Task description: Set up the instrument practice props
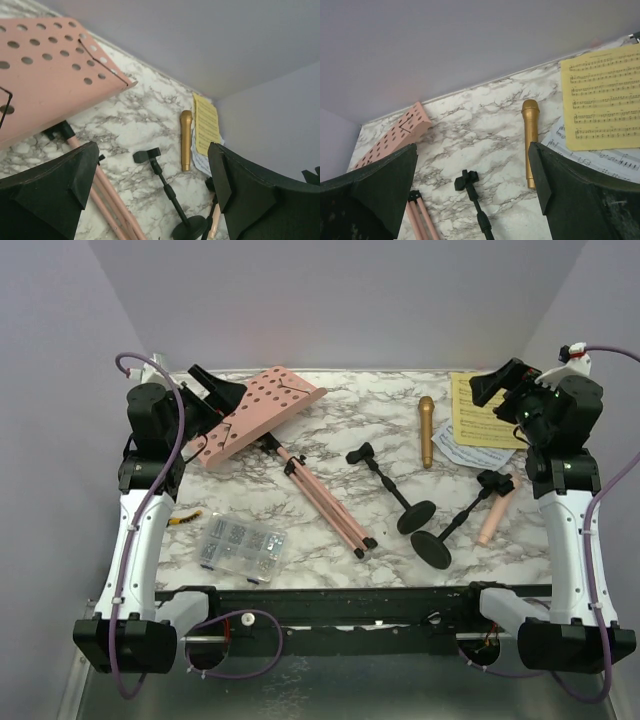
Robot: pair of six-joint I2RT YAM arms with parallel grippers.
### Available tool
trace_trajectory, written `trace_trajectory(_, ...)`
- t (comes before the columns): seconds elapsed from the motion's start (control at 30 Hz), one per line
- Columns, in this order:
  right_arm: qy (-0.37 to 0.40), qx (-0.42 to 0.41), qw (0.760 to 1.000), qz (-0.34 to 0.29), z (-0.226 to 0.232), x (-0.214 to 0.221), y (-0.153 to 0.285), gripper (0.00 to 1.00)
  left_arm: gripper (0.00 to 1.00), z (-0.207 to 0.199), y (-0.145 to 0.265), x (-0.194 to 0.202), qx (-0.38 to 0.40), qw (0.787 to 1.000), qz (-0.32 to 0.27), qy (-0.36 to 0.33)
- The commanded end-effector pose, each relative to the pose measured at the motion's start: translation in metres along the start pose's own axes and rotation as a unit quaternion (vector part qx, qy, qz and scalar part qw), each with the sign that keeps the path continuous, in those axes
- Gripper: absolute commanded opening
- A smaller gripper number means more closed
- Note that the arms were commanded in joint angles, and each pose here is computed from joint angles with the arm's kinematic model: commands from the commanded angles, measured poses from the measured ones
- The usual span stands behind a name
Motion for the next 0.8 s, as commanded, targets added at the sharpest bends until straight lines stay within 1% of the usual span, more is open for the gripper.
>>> trace_trajectory(0.0,-0.016,-0.035,0.999,0.009,0.007,0.007,0.004,1.0,0.99,0.018,-0.001,0.018,-0.025,0.999,0.039,0.003)
trace_trajectory(0.1,-0.029,-0.043,0.998,0.022,0.007,0.013,-0.002,1.0,0.99,0.041,-0.005,0.018,-0.073,0.996,0.049,0.006)
trace_trajectory(0.2,-0.045,-0.058,0.996,0.047,0.008,0.023,-0.01,1.0,0.99,0.059,-0.009,0.02,-0.093,0.993,0.069,0.016)
trace_trajectory(0.3,-0.067,-0.073,0.992,0.078,0.009,0.036,-0.019,1.0,0.99,0.081,-0.01,0.017,-0.108,0.99,0.077,0.055)
trace_trajectory(0.4,-0.091,-0.085,0.988,0.096,0.01,0.046,-0.024,1.0,0.99,0.109,-0.007,0.011,-0.126,0.983,0.07,0.113)
trace_trajectory(0.5,-0.101,-0.116,0.983,0.104,0.015,0.052,-0.024,1.0,0.99,0.133,-0.006,0.001,-0.134,0.974,0.036,0.18)
trace_trajectory(0.6,-0.109,-0.162,0.974,0.116,0.024,0.056,-0.023,1.0,0.99,0.159,-0.004,-0.007,-0.128,0.953,-0.003,0.274)
trace_trajectory(0.7,-0.12,-0.178,0.969,0.126,0.027,0.059,-0.024,1.0,0.99,0.182,-0.004,-0.011,-0.11,0.928,-0.043,0.352)
trace_trajectory(0.77,-0.122,-0.18,0.968,0.128,0.027,0.06,-0.024,1.0,0.99,0.194,-0.008,-0.015,-0.102,0.918,-0.067,0.378)
Point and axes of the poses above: each gripper's point midway between its finger pads, its own y axis back along the fingers, its own z axis along the line the jaws close on, x = y × z, the point moved 6 cm from there along y, back along the fingers, and after that the axes turned 1 degree about y, right-handed, at the moved point
